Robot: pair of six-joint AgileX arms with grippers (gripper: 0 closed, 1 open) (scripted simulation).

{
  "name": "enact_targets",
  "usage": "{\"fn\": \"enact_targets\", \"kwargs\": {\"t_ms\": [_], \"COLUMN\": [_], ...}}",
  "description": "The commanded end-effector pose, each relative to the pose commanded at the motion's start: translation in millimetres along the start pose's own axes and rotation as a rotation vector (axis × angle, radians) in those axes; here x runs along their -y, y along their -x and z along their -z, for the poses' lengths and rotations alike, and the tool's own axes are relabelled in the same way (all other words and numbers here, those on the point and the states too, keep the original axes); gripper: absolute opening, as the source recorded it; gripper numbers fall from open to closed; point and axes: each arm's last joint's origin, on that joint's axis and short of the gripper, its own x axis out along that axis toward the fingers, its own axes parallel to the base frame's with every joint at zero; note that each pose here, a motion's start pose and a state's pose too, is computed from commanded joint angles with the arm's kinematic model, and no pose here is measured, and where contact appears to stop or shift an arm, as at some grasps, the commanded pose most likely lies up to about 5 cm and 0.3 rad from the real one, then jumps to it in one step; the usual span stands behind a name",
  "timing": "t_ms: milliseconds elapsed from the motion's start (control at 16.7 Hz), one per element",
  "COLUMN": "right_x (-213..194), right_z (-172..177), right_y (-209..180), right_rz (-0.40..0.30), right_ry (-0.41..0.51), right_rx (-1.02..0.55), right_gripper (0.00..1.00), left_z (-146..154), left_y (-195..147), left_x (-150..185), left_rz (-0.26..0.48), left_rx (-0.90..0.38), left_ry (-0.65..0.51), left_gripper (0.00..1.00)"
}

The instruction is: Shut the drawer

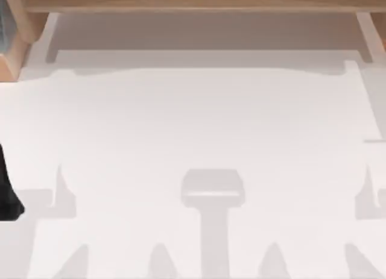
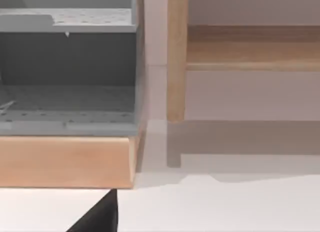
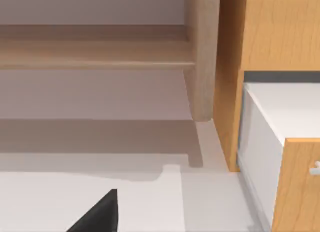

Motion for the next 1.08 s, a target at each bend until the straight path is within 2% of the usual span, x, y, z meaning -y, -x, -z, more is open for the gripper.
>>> {"fn": "enact_targets", "kwargs": {"t_ms": [480,1080], "right_x": [8.9,55.6], "right_z": [-23.4,-62.5], "right_y": [-11.2,-69.7], "right_rz": [0.007,-0.007], "right_ry": [0.005,-0.006], "right_rx": [0.006,-0.005], "right_gripper": [1.0,1.0], "left_z": [0.0,0.0], "left_y": [0.0,0.0], "left_x": [0.0,0.0], "left_rz": [0.0,0.0], "left_rx": [0.0,0.0], "left_ry": [0.0,0.0], "left_gripper": [1.0,1.0]}}
